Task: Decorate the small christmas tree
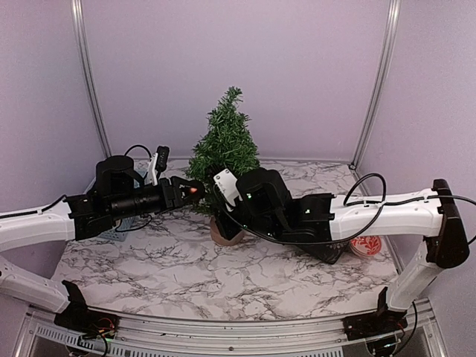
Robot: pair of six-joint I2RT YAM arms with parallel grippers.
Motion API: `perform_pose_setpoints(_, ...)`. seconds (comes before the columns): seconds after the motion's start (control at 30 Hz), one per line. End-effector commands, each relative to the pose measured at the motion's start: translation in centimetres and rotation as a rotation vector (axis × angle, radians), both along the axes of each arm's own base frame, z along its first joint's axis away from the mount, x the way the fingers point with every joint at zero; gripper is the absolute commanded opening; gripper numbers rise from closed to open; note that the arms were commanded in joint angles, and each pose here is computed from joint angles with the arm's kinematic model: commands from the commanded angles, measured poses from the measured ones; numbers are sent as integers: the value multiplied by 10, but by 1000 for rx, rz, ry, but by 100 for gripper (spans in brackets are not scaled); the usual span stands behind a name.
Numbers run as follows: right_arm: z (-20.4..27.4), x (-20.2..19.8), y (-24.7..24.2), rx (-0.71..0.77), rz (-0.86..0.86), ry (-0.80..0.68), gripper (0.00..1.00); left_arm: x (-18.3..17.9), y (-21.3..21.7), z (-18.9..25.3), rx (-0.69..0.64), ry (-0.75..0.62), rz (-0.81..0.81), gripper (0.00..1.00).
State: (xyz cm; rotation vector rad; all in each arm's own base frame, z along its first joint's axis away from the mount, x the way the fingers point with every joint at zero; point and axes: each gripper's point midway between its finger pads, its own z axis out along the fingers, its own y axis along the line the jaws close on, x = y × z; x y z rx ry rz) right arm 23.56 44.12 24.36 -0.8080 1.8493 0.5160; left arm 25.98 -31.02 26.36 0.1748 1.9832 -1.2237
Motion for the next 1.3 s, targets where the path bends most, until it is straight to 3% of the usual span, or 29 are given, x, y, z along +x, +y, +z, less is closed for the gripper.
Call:
perform_pose_setpoints(0.0,1,17,-18,-42,-111,-7,0,16,1,6,21,-35,48,39)
perform_pose_setpoints(0.53,31,0,-21,55,-50,-29,0,-4,5,36,-19,-131,-9,40)
perform_pose_setpoints(1.27,14,19,-7,-43,-86,-21,0,20,2,16,37,-99,78,41)
